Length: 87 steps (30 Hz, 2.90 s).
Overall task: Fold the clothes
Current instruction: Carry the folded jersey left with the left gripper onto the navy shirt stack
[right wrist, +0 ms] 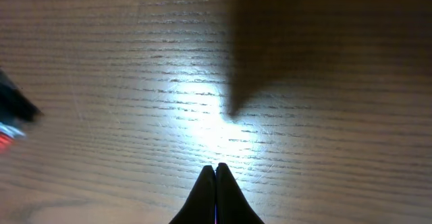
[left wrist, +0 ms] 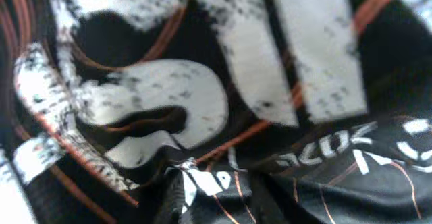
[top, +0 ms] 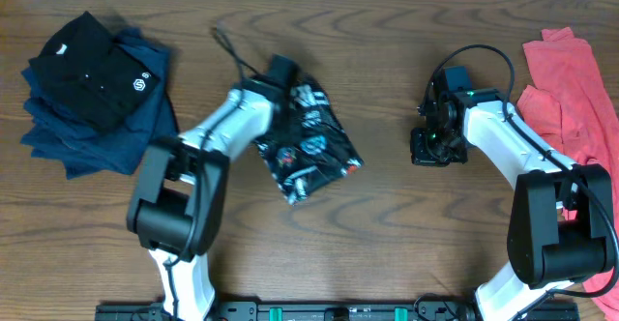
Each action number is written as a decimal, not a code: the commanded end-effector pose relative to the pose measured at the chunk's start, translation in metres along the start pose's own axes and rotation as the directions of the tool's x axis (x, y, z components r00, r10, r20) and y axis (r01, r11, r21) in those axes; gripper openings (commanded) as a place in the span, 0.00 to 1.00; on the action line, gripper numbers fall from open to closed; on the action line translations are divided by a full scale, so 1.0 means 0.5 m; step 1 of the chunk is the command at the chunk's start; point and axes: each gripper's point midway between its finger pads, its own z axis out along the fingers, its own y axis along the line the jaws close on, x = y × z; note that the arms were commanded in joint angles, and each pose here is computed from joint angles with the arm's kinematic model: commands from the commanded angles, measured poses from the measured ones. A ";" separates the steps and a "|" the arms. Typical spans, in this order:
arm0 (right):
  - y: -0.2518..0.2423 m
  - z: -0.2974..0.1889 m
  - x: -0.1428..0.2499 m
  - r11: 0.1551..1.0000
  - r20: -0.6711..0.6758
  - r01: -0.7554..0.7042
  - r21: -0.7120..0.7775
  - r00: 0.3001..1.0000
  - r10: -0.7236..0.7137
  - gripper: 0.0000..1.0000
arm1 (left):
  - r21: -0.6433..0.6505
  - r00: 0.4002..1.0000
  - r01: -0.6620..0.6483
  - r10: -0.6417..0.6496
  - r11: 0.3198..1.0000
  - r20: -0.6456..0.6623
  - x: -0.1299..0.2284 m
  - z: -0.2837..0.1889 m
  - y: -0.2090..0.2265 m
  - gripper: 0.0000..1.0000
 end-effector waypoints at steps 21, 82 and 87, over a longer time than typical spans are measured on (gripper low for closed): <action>-0.023 -0.014 0.005 0.998 -0.001 -0.025 0.053 1.000 0.025 0.01 | -0.032 0.956 0.274 -0.275 0.961 -0.101 0.085 -0.168 0.088 0.78; -0.027 -0.014 0.006 0.998 -0.002 -0.021 0.064 1.000 0.021 0.01 | 0.361 0.931 0.360 -0.358 0.861 -0.074 -0.052 0.033 0.182 0.52; -0.027 -0.014 0.007 0.998 -0.004 -0.021 0.065 1.000 0.022 0.01 | 0.352 0.932 0.355 -0.358 0.866 -0.060 -0.057 0.035 0.187 0.21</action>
